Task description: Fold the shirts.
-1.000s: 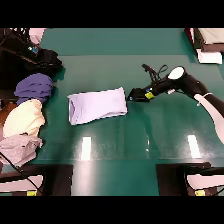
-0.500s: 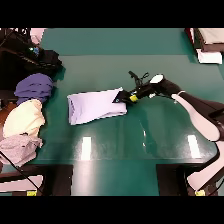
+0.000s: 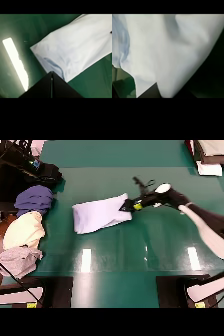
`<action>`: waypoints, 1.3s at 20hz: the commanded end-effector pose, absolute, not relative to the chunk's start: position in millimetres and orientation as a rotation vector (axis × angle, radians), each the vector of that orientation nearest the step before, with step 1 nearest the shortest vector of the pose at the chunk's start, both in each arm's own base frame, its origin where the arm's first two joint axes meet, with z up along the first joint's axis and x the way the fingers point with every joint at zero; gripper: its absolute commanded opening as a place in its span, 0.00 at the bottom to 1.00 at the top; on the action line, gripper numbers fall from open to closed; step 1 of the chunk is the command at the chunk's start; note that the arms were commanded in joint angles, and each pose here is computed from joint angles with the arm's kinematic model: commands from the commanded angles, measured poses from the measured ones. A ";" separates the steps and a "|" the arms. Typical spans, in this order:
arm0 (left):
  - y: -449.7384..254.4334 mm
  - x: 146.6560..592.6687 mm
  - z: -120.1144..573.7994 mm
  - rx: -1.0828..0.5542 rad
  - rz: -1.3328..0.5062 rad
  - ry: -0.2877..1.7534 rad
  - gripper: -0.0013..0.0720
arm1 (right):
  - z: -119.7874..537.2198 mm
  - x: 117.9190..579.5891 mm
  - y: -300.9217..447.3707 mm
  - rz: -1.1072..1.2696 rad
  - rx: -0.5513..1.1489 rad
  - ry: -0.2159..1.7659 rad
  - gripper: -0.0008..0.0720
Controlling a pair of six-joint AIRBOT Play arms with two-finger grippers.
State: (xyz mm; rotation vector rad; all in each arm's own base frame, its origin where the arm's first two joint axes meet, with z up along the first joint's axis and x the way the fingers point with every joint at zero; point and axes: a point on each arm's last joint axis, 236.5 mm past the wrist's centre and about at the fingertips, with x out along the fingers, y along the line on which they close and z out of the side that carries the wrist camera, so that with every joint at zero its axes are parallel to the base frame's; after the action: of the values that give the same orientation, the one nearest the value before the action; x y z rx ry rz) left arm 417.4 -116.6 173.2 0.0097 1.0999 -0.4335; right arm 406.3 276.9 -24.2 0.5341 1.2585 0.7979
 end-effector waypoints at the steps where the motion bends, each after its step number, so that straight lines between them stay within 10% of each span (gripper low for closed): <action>1: -116.0 416.0 172.4 0.011 -0.433 1.107 0.05 | -4.4 419.1 183.9 0.605 0.553 1.138 0.03; 6: -116.9 418.5 173.6 -0.008 -0.424 1.099 0.05 | 32.7 417.8 -30.7 0.135 0.712 0.859 0.03; 12: -121.5 421.3 176.7 -0.078 -0.403 1.094 0.05 | 38.9 307.4 -238.9 -0.432 0.796 0.651 0.03; 22: -124.9 421.7 178.5 -0.092 -0.413 1.087 0.05 | -15.8 248.1 -246.9 -0.555 0.754 0.942 0.04; 23: -124.9 421.7 178.5 -0.085 -0.417 1.086 0.05 | -21.7 237.3 -245.2 -0.564 0.732 0.998 0.13; 25: -124.9 421.9 178.4 -0.084 -0.417 1.085 0.05 | -30.4 214.7 -242.9 -0.576 0.705 1.094 0.68; 26: -124.9 421.9 178.4 -0.083 -0.418 1.085 0.05 | -34.2 197.6 -242.8 -0.591 0.701 1.151 0.71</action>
State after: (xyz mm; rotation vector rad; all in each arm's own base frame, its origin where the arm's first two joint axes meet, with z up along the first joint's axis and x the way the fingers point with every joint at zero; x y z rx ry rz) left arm 421.6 -124.9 178.6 -0.0890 1.0869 -0.4144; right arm 238.3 -245.3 -19.0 0.7469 0.9798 -0.5517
